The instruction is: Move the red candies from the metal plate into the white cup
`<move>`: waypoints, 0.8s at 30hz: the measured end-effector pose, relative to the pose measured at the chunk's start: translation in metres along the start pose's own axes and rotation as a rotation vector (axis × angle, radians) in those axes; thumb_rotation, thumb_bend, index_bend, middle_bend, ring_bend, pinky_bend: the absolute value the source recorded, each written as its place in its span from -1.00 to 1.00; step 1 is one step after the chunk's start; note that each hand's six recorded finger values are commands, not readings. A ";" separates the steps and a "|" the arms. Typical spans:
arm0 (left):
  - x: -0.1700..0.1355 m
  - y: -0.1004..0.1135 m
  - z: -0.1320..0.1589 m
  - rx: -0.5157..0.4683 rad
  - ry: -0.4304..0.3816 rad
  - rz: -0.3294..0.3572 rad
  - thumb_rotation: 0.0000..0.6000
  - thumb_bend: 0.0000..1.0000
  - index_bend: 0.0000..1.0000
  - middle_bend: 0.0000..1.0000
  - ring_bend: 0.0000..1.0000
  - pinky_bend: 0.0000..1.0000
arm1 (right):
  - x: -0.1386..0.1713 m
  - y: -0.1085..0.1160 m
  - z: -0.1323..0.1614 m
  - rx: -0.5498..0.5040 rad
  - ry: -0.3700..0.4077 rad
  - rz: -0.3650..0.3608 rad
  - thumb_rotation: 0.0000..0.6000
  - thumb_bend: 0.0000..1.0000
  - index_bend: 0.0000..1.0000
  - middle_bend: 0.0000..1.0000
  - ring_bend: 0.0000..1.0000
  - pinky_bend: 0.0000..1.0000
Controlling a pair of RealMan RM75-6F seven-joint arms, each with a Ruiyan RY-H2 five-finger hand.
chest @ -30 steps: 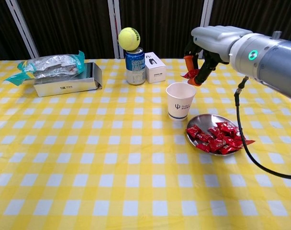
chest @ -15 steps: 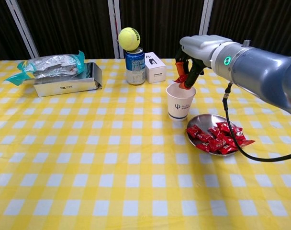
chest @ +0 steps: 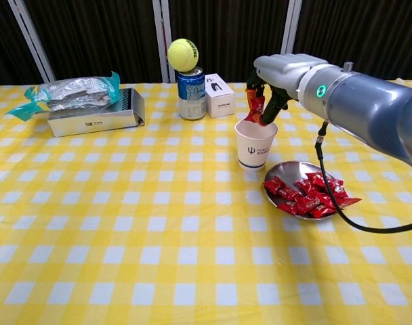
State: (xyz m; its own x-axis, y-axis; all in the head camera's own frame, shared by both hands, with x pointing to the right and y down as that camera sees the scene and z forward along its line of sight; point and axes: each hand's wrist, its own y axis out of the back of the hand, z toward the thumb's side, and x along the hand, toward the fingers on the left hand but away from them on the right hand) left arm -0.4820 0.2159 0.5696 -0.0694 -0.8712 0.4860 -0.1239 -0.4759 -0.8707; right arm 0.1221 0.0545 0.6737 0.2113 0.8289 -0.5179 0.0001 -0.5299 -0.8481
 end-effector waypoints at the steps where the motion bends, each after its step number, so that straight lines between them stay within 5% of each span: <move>1: 0.000 0.000 0.000 0.000 0.000 0.000 1.00 -0.92 -1.00 -1.00 -1.00 -1.00 | 0.001 0.000 0.000 -0.001 0.001 0.000 1.00 -0.11 -0.02 -0.17 0.43 0.70; 24: 0.000 0.001 0.000 0.001 -0.001 0.006 1.00 -0.92 -1.00 -1.00 -1.00 -1.00 | 0.020 0.010 -0.001 -0.012 0.015 -0.024 1.00 -0.26 -0.22 -0.30 0.43 0.70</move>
State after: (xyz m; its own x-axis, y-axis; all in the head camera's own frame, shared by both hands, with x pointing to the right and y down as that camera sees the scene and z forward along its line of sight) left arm -0.4818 0.2157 0.5686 -0.0691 -0.8741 0.4808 -0.1225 -0.4709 -0.8737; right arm 0.1274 0.0652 0.6552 0.2254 0.8389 -0.4954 0.0172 -0.5119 -0.8589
